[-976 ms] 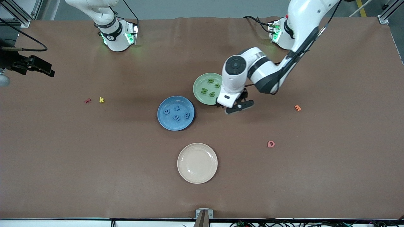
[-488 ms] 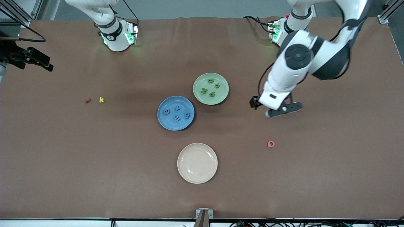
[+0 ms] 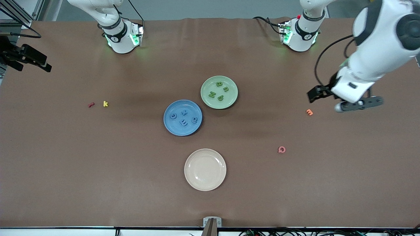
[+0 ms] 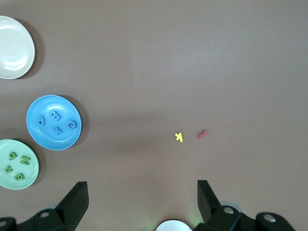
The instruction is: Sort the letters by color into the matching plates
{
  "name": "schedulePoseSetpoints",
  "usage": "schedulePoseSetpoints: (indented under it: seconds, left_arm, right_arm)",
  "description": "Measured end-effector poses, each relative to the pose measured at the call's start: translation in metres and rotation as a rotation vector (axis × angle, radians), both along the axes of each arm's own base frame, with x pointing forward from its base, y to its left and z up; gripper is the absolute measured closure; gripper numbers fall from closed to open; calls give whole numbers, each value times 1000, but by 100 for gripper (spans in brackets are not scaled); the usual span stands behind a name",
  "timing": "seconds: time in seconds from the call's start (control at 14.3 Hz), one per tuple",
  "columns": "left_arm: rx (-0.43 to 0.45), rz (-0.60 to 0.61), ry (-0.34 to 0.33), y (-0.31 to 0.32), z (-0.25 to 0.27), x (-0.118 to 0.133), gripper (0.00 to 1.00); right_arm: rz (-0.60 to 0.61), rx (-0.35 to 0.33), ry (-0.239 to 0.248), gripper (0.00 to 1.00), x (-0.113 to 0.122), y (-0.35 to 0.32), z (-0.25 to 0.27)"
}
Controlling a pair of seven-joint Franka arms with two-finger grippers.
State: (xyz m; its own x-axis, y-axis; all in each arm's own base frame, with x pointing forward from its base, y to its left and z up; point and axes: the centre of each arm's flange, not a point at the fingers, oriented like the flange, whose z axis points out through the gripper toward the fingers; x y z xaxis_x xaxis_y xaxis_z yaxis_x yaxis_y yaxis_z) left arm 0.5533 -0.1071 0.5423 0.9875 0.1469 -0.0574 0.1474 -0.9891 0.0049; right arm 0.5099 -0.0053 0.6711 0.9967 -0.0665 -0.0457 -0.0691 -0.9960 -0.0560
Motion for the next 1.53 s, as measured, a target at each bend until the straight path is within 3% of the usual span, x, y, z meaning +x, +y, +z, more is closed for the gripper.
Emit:
schedulePoseSetpoints:
  seconds: [0.35,0.56,0.77,1.53]
  left_arm:
    - [-15,-28,-26,123,41,10,0]
    - [-25,-26,-49,158,51,9,0]
    - [-60,-34,-71,172,52,10,0]
    - [-43,-59,-99,155,66,13,0]
  right_arm:
    - [18,-8,-3,0,0,0,0]
    - [19,-8,0,0,0,0,0]
    - [19,-8,1,0,0,0,-1]
    - [22,-20,11,0,-3,-2,-5]
